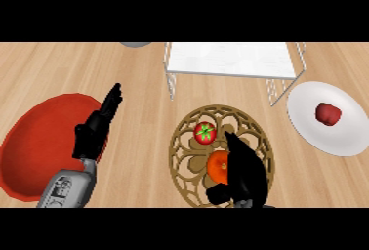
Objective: Pick the squash from the placemat and place it in the tiered shelf
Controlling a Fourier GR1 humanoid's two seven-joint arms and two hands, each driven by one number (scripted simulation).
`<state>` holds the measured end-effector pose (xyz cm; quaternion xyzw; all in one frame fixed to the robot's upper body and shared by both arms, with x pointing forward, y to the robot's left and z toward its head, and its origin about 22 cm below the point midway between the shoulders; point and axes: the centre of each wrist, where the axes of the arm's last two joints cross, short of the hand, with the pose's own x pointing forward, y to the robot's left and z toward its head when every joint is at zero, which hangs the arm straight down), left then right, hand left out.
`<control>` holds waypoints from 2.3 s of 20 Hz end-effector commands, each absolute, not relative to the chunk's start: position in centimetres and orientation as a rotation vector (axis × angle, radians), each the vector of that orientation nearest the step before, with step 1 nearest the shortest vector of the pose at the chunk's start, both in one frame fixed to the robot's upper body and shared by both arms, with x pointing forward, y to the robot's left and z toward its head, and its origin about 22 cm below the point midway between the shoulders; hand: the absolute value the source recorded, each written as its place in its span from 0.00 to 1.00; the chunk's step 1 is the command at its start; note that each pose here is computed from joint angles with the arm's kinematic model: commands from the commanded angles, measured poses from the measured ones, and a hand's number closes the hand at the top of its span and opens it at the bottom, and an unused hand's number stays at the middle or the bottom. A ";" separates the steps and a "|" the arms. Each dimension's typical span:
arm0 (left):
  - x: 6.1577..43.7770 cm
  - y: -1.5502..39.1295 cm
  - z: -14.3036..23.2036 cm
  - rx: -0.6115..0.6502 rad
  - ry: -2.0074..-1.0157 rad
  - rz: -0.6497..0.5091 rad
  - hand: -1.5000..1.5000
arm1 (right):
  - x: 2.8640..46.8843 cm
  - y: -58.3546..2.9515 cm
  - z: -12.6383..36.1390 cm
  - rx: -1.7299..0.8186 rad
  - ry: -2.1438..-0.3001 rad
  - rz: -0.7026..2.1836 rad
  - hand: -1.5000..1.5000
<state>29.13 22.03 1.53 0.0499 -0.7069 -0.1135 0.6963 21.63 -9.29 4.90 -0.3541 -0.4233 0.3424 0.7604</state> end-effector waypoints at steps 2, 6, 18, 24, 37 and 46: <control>29.9 20.7 0.1 0.103 -1.574 -0.263 0.50 | 21.9 -9.1 3.3 -0.762 -0.838 0.809 1.00; 28.3 23.8 2.2 0.113 -1.583 -0.267 0.50 | 19.2 -8.3 2.2 -0.813 -0.878 0.856 1.00; 28.5 21.9 1.0 0.078 -1.588 -0.286 0.50 | 22.4 -1.4 5.9 -0.846 -1.027 0.851 1.00; 29.9 20.6 2.9 0.051 -1.592 -0.293 0.50 | 23.3 0.3 8.6 -0.753 -1.247 0.717 1.00; 29.5 22.3 1.8 0.073 -1.565 -0.309 0.50 | 25.1 2.8 17.4 -0.838 -1.532 0.408 1.00; 28.3 21.1 0.1 0.083 -1.539 -0.284 0.50 | 27.6 3.3 23.3 -1.070 -1.613 0.253 1.00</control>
